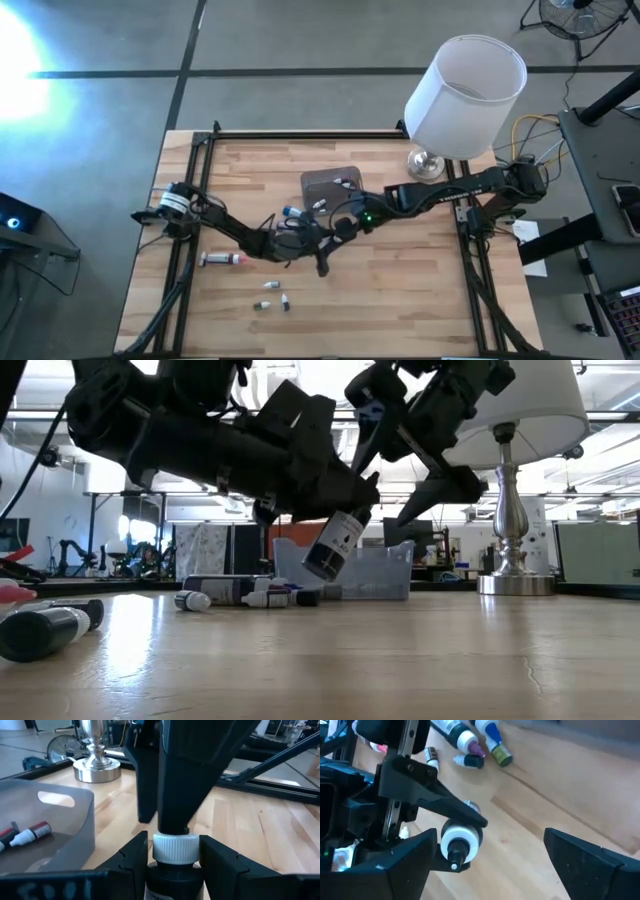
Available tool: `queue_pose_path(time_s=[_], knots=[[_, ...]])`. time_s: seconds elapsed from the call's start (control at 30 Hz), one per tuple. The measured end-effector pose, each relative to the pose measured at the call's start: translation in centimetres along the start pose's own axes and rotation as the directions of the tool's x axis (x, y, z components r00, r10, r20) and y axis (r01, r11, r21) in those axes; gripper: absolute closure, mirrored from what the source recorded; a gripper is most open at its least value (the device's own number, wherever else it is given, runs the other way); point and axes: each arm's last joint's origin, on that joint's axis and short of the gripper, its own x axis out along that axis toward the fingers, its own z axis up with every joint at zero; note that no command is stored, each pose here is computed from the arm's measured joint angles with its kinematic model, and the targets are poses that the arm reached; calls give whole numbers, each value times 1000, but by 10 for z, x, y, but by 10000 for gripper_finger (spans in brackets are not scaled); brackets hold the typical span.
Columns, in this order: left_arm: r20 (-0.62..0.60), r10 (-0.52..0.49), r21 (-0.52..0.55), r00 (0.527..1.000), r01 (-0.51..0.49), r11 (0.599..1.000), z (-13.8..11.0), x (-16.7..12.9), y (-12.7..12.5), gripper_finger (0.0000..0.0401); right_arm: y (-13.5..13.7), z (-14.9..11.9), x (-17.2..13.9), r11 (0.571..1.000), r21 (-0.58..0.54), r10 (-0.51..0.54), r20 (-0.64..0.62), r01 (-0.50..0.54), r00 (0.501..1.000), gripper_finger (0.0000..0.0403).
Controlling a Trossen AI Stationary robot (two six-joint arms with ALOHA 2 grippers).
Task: Pick & Place food coloring
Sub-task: Put the large black food coloring bottle into the bin
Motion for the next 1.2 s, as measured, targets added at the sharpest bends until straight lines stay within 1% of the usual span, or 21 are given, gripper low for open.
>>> queue_pose_path(time_s=[0.1, 0.2, 0.3, 0.43, 0.5, 0.63, 0.87, 0.97, 1.2], knots=[[6, 1, 13, 1000, -2, 1000, 2, 1, 0, 275, 0, -1, 0, 1000, 27, 13, -28, -13, 1000, 63], [11, 24, 23, 1000, -25, 999, 3, 3, 2, 276, 1, -2, 0, 999, 49, 23, -49, -21, 999, 82], [15, 32, 21, 999, -33, 999, 5, 6, 5, 276, 2, -2, 0, 997, 64, 34, -48, -31, 998, 103], [2, 38, 32, 999, -38, 999, 5, 7, 5, 275, 7, 0, 0, 994, 77, 79, -27, -77, 997, 135], [-7, 26, 36, 1000, -26, 999, 5, 7, 5, 275, 8, 1, 0, 993, 76, 88, -18, -86, 996, 152], [-8, 18, 36, 1000, -18, 999, 5, 8, 4, 275, 7, 1, 0, 994, 79, 82, -22, -80, 996, 181], [-8, 25, 37, 1000, -25, 999, 6, 9, 7, 275, 5, 0, 0, 994, 90, 63, -32, -60, 997, 217], [-7, 27, 40, 1000, -27, 999, 6, 9, 7, 275, 5, -1, 0, 995, 82, 60, -35, -57, 998, 226], [-1, 25, 35, 1000, -25, 999, 7, 9, 7, 275, 4, 1, 0, 995, 78, 58, -29, -55, 998, 225]])
